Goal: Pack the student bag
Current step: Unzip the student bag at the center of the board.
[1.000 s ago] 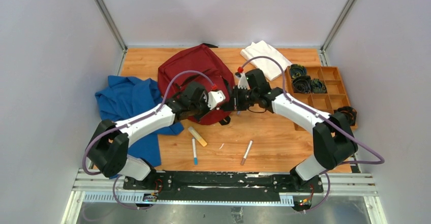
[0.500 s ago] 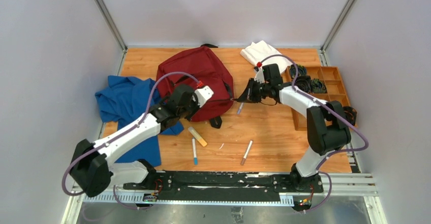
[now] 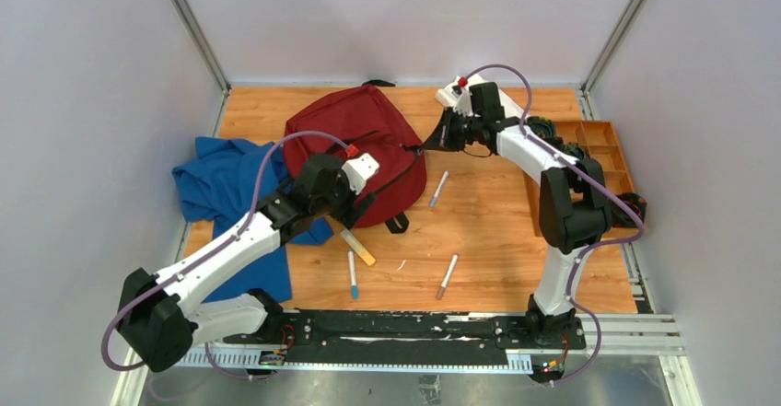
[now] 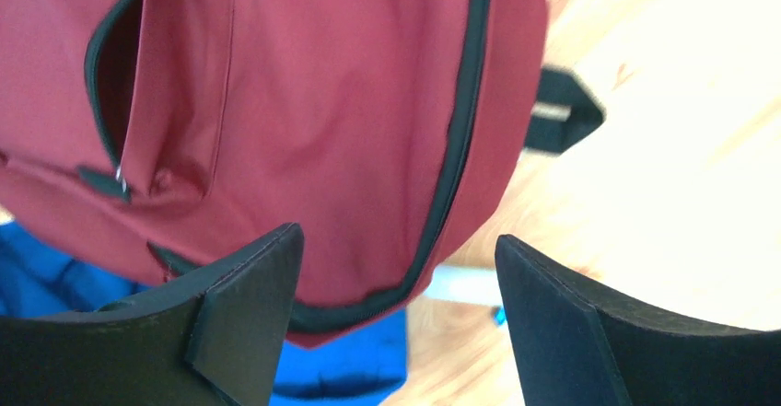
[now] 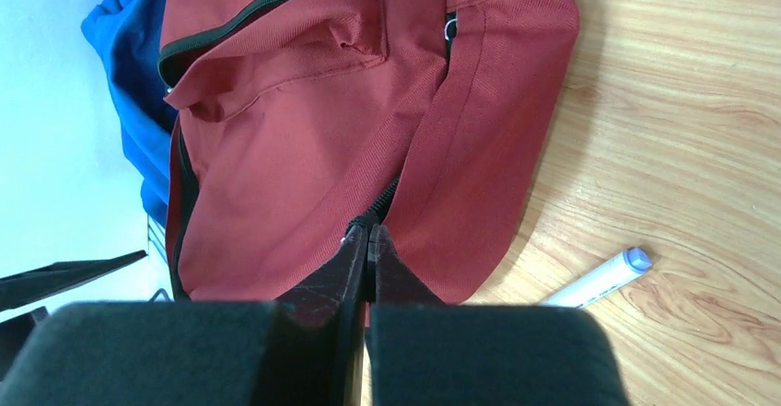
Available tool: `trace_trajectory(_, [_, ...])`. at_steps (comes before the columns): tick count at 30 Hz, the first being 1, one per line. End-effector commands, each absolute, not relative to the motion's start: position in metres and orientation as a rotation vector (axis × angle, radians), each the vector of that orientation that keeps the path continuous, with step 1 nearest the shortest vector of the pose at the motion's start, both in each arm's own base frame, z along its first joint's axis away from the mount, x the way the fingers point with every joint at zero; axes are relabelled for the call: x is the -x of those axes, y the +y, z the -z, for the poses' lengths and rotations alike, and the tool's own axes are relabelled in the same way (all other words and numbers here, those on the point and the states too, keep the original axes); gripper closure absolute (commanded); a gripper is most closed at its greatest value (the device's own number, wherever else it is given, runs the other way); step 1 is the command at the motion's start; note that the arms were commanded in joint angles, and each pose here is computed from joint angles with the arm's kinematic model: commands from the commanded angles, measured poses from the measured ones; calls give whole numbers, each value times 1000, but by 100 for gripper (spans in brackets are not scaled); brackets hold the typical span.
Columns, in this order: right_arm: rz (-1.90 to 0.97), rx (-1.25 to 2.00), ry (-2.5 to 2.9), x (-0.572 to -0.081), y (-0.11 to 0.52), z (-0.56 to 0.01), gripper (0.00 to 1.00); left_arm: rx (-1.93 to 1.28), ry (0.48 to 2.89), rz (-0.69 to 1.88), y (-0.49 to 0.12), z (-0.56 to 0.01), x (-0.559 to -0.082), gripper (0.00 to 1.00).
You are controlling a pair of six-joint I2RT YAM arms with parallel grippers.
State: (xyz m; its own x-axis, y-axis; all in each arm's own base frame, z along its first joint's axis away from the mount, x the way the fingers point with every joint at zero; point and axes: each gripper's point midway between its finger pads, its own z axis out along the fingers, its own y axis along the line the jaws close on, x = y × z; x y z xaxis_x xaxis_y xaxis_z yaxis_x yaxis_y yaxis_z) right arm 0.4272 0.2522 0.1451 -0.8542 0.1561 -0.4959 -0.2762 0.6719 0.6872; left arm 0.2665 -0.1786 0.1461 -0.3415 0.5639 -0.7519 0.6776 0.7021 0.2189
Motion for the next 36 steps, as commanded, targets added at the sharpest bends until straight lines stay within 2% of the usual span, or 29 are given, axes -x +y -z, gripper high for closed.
trace_trajectory(1, [-1100, 205, 2349, -415, 263, -156, 100, -820, 1936, 393, -227, -190, -289, 16])
trace_trajectory(4, [-1122, 227, 2349, -405, 268, -159, 100, -720, 1930, 496, -257, -202, -306, 19])
trace_trajectory(9, [-1131, 236, 2359, -396, 270, -159, 100, -714, 1952, 515, -299, -193, -323, 25])
trace_trajectory(16, [-1123, 231, 2362, -393, 268, -159, 100, -758, 2026, 508, -327, -161, -329, 23])
trace_trajectory(18, [-1117, 227, 2369, -393, 267, -158, 100, -786, 2041, 476, -330, -153, -332, 31])
trace_trajectory(22, [-1087, 213, 2384, -395, 264, -155, 100, -823, 2057, 451, -330, -141, -333, 56])
trace_trajectory(23, [-1069, 205, 2390, -396, 261, -153, 100, -829, 2055, 447, -329, -140, -332, 66])
trace_trajectory(25, [-1041, 194, 2394, -400, 257, -152, 100, -839, 2061, 398, -321, -136, -333, 96])
trace_trajectory(26, [-1034, 190, 2397, -402, 256, -151, 100, -851, 2066, 384, -317, -134, -331, 100])
trace_trajectory(31, [-976, 196, 2406, -417, 253, -142, 100, -881, 2054, 399, -306, -129, -315, 100])
trace_trajectory(36, [-756, 192, 2434, -448, 237, -122, 100, -901, 2001, 465, -300, -136, -296, 100])
